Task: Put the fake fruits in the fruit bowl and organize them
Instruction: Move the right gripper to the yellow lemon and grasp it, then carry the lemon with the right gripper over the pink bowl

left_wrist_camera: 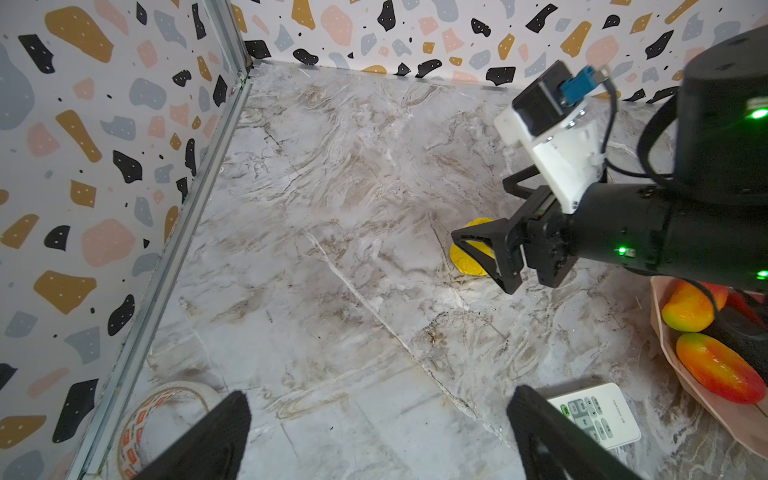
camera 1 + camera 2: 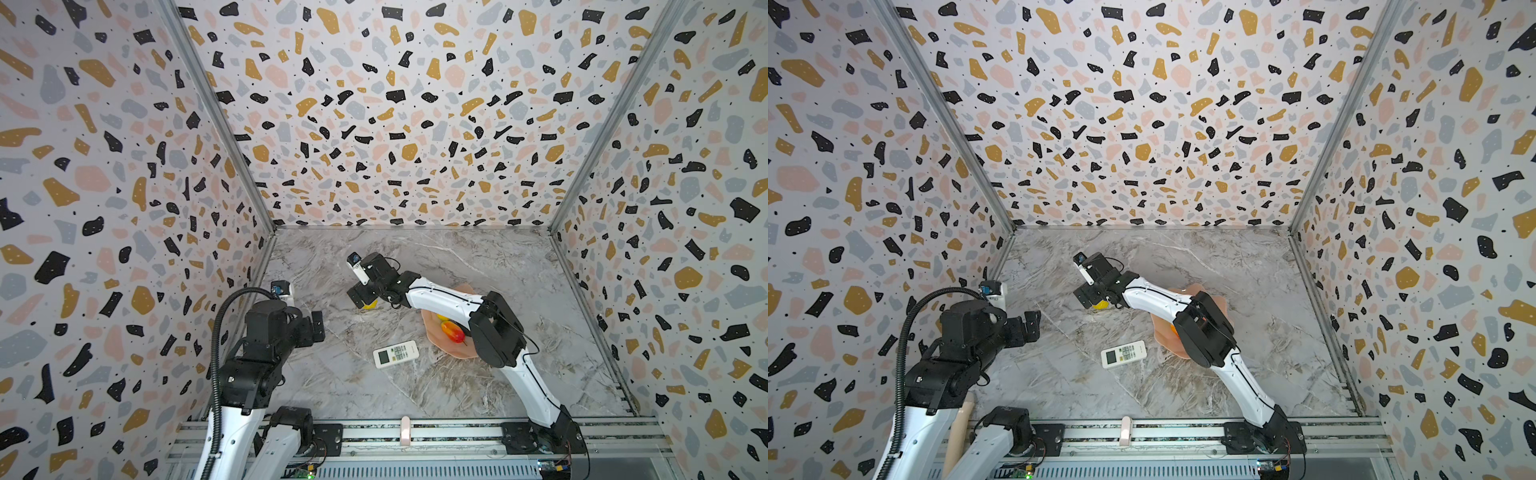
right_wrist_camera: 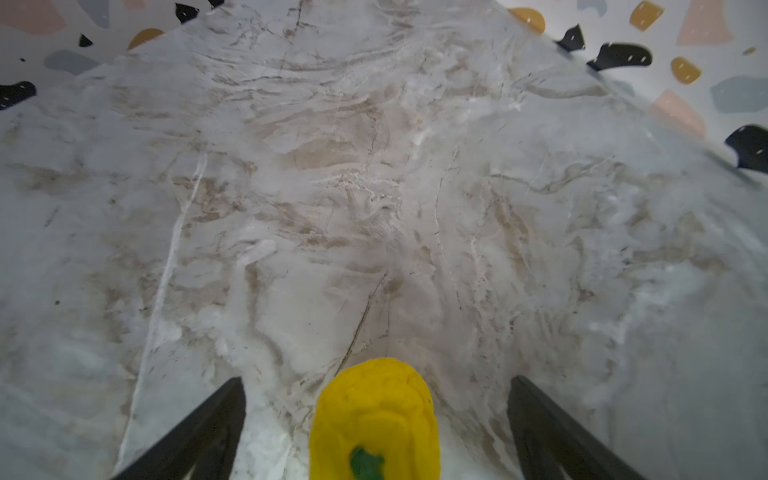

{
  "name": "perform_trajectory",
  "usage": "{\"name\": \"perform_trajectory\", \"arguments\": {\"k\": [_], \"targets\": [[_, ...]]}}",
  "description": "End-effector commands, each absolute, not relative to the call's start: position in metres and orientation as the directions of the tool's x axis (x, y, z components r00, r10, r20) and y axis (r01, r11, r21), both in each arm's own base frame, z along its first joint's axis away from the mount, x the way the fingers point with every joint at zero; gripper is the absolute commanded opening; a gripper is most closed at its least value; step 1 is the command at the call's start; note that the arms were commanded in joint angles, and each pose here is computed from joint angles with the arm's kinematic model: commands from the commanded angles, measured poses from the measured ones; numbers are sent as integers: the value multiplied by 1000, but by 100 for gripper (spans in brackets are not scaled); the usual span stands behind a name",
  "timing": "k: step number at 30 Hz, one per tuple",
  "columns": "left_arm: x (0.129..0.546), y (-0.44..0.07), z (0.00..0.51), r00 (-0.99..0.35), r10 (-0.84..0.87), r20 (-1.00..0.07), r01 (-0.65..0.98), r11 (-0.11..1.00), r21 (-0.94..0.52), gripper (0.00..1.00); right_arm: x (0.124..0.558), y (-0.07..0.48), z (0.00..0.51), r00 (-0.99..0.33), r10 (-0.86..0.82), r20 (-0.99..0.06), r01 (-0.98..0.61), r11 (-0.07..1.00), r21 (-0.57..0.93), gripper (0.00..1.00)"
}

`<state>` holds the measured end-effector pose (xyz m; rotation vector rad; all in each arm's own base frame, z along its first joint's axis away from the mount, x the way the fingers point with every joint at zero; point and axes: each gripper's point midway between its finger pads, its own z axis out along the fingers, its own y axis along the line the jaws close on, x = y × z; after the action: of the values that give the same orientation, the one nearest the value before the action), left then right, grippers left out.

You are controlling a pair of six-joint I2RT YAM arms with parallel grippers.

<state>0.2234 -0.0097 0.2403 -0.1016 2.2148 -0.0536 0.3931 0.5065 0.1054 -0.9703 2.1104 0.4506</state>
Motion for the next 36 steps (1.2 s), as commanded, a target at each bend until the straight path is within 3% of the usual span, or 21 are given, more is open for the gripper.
{"name": "perform_trajectory", "arguments": {"k": [1,6,17,26,36], "targets": [[225,-14,240,-593,-80,-801,-29,997,-78,100,397,514,128,-469,-411,-782,-732,676,83,99],[226,-14,239,-597,-80,-798,-30,997,-77,100,397,514,111,-499,-409,-764,-720,687,102,98],[227,-14,235,-608,-79,-790,-31,997,-76,100,397,513,101,-525,-408,-747,-711,693,121,67],[227,-14,235,-609,-78,-789,-32,997,-74,100,399,508,123,-499,-417,-760,-724,683,101,47],[227,-14,235,-609,-78,-789,-32,997,-74,100,390,496,174,-448,-405,-797,-742,665,79,37]]}}
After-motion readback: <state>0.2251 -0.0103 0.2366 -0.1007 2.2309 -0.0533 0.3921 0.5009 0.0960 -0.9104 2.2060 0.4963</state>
